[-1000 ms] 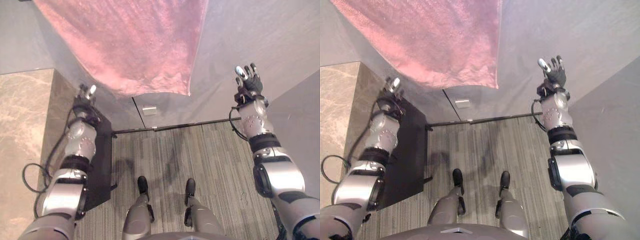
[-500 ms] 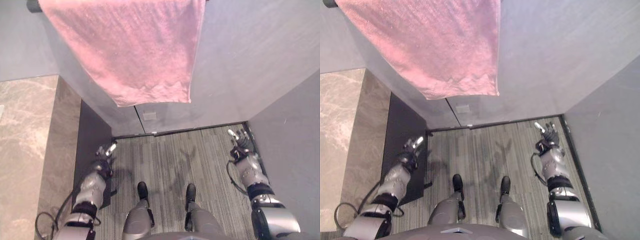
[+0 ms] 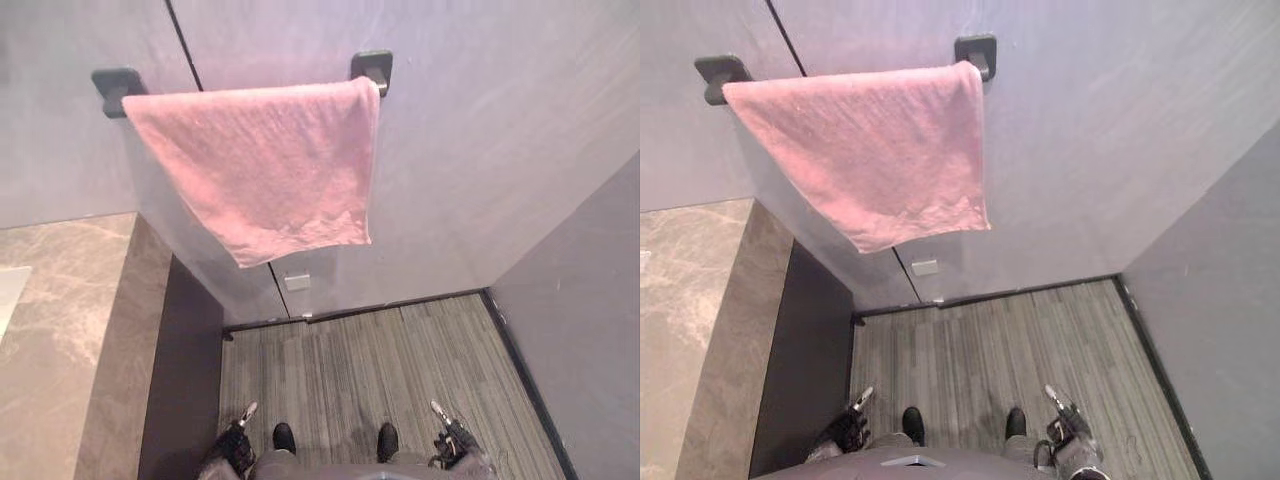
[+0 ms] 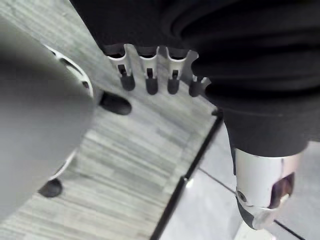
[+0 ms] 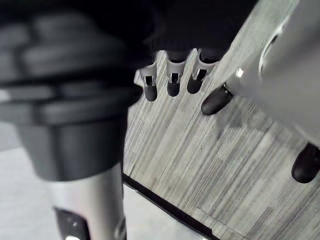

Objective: Organize washtable

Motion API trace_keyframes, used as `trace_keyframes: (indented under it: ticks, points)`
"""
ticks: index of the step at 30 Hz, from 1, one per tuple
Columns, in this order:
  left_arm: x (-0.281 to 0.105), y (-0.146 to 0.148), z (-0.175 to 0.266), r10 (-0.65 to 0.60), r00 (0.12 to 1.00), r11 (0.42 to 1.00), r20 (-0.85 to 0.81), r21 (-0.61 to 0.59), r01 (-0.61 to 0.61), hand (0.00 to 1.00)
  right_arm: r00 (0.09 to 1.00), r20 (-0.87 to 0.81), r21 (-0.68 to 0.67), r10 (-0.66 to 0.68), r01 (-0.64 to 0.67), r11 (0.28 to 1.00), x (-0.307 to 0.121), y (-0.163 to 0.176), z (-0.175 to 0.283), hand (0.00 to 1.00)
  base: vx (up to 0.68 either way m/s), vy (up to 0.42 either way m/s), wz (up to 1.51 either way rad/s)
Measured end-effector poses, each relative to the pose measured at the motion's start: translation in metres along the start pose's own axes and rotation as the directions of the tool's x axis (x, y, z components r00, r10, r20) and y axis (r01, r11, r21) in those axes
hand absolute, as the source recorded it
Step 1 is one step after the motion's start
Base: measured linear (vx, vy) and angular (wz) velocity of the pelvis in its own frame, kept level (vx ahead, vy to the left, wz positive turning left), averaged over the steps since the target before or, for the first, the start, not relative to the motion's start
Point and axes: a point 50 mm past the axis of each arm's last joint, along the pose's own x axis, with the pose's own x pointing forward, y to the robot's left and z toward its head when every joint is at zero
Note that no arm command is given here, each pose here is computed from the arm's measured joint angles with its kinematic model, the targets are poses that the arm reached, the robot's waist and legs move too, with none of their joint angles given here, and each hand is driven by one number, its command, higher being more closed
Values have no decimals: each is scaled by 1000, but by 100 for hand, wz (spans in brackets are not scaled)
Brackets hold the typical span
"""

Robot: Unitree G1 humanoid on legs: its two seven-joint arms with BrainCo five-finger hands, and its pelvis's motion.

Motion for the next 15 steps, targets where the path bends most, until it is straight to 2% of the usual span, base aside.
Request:
trace_keyframes:
  ticks: [2,6,12,15]
  points:
    - [-3,9,-11,30,999,999,-26,-26,-30,0,997,-36,41,-73,74,996,-3,-20,-10,0,-6,8,30]
    - [-8,26,-22,77,996,995,-52,-66,-80,0,990,-82,-34,-114,112,993,-6,-33,-20,0,-19,4,11]
    - [-6,20,-9,54,998,989,12,-141,-51,0,1000,-27,-282,-10,2,959,3,0,8,0,-135,-43,40]
    - [-5,9,-3,32,999,986,43,-165,-24,0,998,32,-338,57,-43,940,6,25,25,0,-274,-50,105]
